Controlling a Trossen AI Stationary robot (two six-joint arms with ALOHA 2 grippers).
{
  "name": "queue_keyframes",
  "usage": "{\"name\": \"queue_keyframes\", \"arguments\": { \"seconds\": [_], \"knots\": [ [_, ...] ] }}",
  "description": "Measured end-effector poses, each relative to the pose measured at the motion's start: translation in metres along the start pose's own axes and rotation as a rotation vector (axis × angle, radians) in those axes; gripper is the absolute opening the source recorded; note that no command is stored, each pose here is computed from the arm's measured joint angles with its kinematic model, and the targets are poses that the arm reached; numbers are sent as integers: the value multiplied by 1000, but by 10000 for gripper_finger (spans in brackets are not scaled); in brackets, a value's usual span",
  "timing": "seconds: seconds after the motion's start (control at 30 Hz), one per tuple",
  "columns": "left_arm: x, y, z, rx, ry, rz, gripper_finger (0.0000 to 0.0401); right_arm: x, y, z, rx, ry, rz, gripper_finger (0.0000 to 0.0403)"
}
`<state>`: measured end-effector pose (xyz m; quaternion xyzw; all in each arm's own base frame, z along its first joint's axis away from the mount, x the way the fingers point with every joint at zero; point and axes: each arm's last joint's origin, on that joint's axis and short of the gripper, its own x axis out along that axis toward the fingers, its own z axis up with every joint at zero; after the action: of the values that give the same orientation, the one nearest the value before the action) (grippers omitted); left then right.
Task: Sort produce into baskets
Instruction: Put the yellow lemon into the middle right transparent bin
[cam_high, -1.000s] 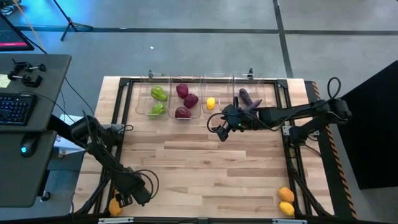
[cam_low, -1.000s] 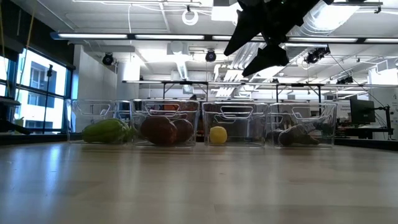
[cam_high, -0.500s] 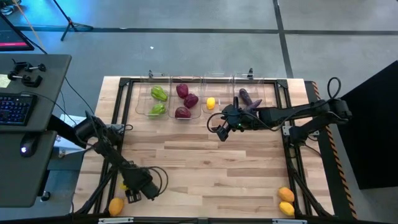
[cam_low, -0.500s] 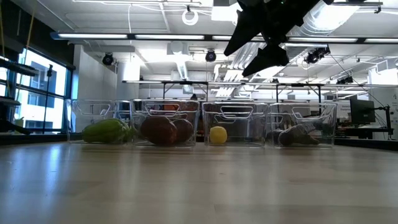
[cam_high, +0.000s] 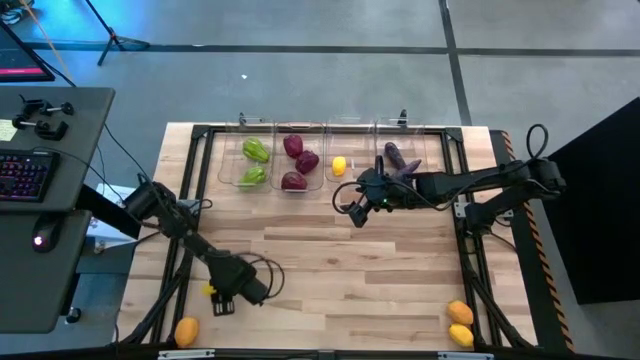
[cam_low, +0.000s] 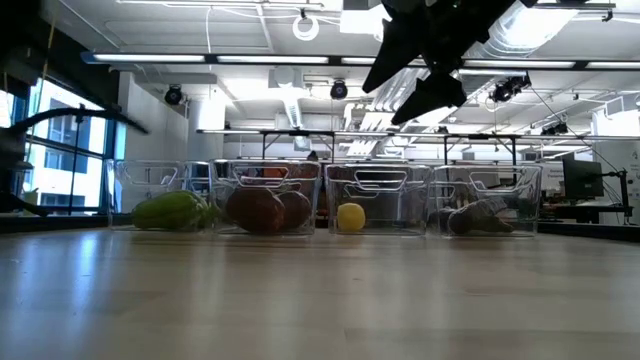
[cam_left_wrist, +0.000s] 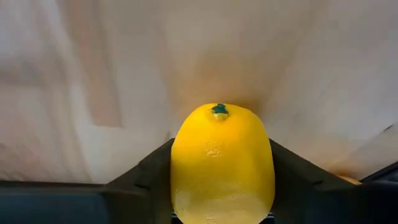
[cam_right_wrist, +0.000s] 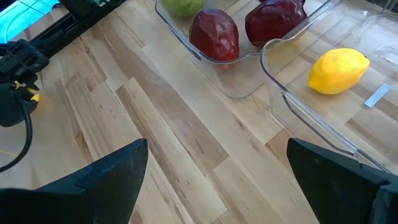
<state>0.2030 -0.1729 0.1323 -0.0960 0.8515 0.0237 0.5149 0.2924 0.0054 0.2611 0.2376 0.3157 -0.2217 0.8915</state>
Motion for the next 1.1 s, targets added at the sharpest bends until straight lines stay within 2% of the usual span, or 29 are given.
{"name": "queue_keyframes", "arguments": {
  "seconds": [0.13,0.27,0.37,0.47,0.57,0.67,0.93,1.1],
  "knots": [
    [-25,17,7,14,-101,-35,149,-1,0,0,-9,6,12,374],
    [-74,42,11,-22,-313,-87,158,-20,0,11,-17,-32,71,374],
    [-118,67,11,-73,-545,-82,168,-48,1,27,-3,-137,110,374],
    [-163,94,15,-173,-841,-45,170,-80,-3,41,16,-267,104,374],
    [-202,119,30,-233,-1111,-48,171,-107,-10,48,33,-374,89,374],
    [-232,144,51,-264,-1311,-62,171,-127,-17,50,58,-451,59,374],
    [-263,208,116,-390,-1492,-2,172,-145,-30,51,119,-568,-93,374],
    [-259,228,150,-425,-1525,2,173,-140,-28,51,118,-567,-118,374]
  ]
}}
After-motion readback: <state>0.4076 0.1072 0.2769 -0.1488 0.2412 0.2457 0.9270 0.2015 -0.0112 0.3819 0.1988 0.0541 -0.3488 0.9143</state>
